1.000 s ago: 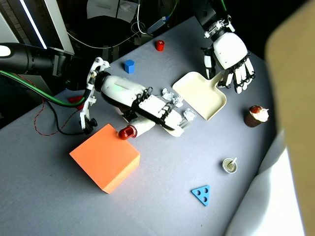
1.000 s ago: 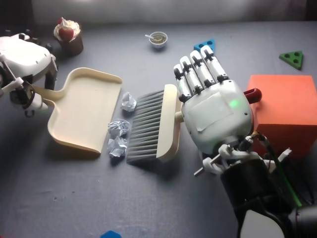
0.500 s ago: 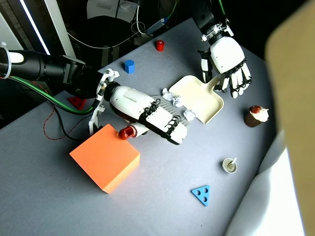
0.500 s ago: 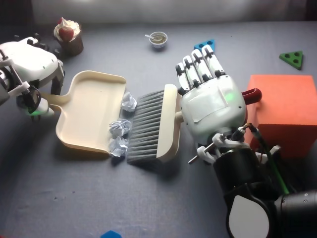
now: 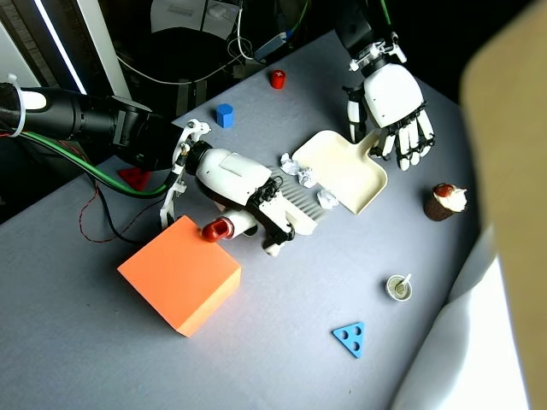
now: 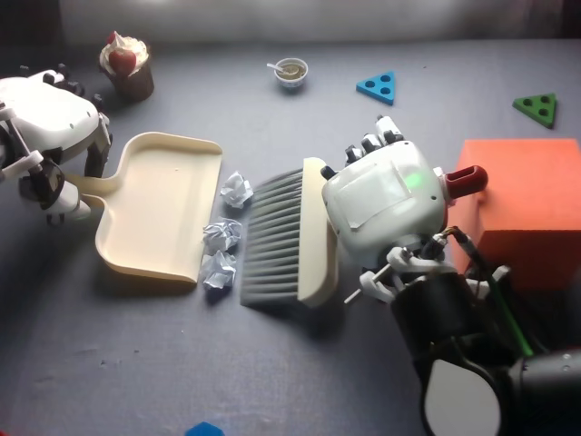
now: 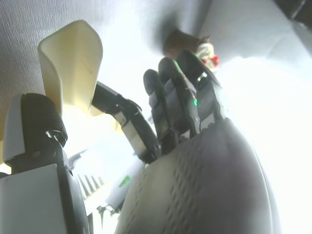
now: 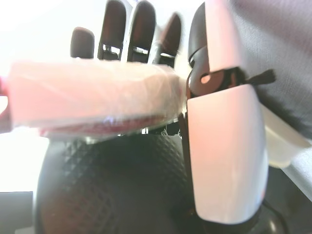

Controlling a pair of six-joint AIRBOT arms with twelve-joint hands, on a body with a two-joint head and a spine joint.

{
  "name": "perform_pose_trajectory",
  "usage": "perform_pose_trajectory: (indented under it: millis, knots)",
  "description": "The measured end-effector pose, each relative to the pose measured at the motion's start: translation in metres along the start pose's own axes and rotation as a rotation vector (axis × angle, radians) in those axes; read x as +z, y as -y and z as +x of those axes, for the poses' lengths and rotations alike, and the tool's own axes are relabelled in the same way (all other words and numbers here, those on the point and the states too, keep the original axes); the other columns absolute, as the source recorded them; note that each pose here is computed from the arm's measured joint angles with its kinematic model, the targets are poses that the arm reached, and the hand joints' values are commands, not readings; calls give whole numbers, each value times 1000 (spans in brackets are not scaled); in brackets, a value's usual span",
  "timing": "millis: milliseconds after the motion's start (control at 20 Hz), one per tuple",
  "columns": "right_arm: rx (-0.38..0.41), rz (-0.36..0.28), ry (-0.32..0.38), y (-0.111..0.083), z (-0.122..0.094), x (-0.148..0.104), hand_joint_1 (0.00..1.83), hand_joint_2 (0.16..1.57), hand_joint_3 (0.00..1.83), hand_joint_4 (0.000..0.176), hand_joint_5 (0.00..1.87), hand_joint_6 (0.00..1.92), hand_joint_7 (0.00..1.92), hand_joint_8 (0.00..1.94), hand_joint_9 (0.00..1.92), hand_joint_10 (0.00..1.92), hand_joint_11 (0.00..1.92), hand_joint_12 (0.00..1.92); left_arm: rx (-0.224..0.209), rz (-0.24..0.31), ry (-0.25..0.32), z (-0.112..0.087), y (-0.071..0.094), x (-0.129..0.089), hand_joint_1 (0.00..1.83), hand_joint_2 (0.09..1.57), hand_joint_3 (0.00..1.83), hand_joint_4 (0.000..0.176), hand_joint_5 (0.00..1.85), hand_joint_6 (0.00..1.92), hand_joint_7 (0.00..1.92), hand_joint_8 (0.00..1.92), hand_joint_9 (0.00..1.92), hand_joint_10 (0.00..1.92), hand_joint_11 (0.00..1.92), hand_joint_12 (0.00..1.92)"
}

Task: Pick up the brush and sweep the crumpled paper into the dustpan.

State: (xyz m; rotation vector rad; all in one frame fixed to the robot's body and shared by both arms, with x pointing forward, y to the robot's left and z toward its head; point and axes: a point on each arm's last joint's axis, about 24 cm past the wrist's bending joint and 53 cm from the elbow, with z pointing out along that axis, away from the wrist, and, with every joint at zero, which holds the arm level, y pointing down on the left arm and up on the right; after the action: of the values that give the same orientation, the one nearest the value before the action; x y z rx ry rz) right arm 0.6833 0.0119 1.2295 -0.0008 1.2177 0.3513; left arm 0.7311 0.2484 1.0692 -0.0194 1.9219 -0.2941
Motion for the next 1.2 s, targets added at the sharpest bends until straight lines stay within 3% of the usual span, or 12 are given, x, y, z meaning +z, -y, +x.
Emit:
perform_pose_trajectory:
  millis: [100, 150, 200, 350, 450, 500, 550, 600, 650, 950, 1050, 1200]
  knots:
    - [-8, -16, -4, -1, 1, -3, 1180, 1077, 4, 0, 1055, 880, 1146, 1941, 1356, 1921, 1438, 1921, 4, 6, 3, -3, 2, 0, 1069, 1122, 2, 26, 973, 991, 464, 3, 415, 13, 0, 854]
    - [-7, -18, -4, -2, 1, -3, 1292, 1093, 2, 0, 931, 1691, 1120, 1941, 1360, 1921, 1480, 1921, 6, 10, 5, -4, 4, 0, 1072, 1116, 0, 32, 988, 965, 462, 2, 410, 8, 0, 826]
    - [-9, -24, -11, -3, 3, -5, 1337, 1094, 1, 0, 979, 1875, 1095, 1941, 1352, 1921, 1485, 1921, 12, 14, 3, -4, 4, 0, 1075, 1118, 0, 20, 985, 971, 475, 5, 420, 9, 0, 851]
    - [-27, -50, -7, -7, 1, -5, 1358, 1134, 3, 0, 981, 1921, 1134, 1941, 1379, 1921, 1489, 1921, 12, 18, -5, -3, 6, 0, 1080, 1115, 0, 12, 990, 963, 493, 3, 439, 8, 0, 848]
    - [-49, -74, 8, -12, -3, -6, 1360, 1139, 5, 0, 987, 1921, 1143, 1941, 1383, 1921, 1488, 1921, 12, 18, -5, -3, 5, -1, 1068, 1121, 1, 32, 977, 984, 490, 1, 435, 4, 0, 856]
    - [-64, -87, 10, -14, -4, -6, 1371, 1158, 8, 0, 1014, 1921, 1121, 1941, 1372, 1921, 1484, 1921, 12, 18, -6, -3, 5, -1, 1040, 1133, 2, 78, 948, 1029, 477, 2, 423, 3, 0, 856]
    - [-77, -107, 15, -17, -6, -6, 1370, 1166, 7, 0, 1007, 1921, 1109, 1941, 1369, 1921, 1486, 1921, 12, 19, -6, -3, 6, -2, 1048, 1135, 1, 56, 947, 1032, 489, 5, 428, 4, 0, 852]
    - [-103, -137, 18, -20, -9, -8, 1400, 1180, 4, 0, 990, 1921, 1073, 1941, 1333, 1921, 1446, 1921, 12, 19, -8, -3, 5, -2, 1077, 1127, 0, 1, 967, 1000, 501, 3, 425, 1, 0, 845]
    - [-116, -156, 20, -23, -12, -7, 1388, 1182, 2, 0, 969, 1921, 1057, 1941, 1316, 1921, 1416, 1921, 12, 18, -8, -4, 5, -2, 1068, 1127, 0, 21, 966, 1001, 499, 1, 420, 1, 0, 806]
    - [-224, -211, 47, -30, -45, 9, 1346, 1167, 0, 0, 915, 1921, 1105, 1941, 1308, 1921, 1390, 1921, 11, 17, -5, -5, 4, -2, 1057, 1129, 0, 46, 960, 1011, 500, 0, 400, 1, 0, 745]
    - [-262, -204, 64, -30, -64, 20, 1333, 1164, 1, 0, 921, 1918, 1079, 1941, 1292, 1921, 1388, 1921, 10, 17, -5, -5, 5, -3, 1073, 1123, 0, 18, 973, 990, 505, 1, 416, 5, 0, 743]
    - [-348, -203, 52, -34, -74, 31, 1338, 1165, 1, 0, 930, 1921, 1088, 1941, 1301, 1921, 1410, 1921, 7, 18, -2, -5, 6, -3, 1058, 1123, 0, 56, 973, 991, 517, 1, 449, 6, 0, 862]
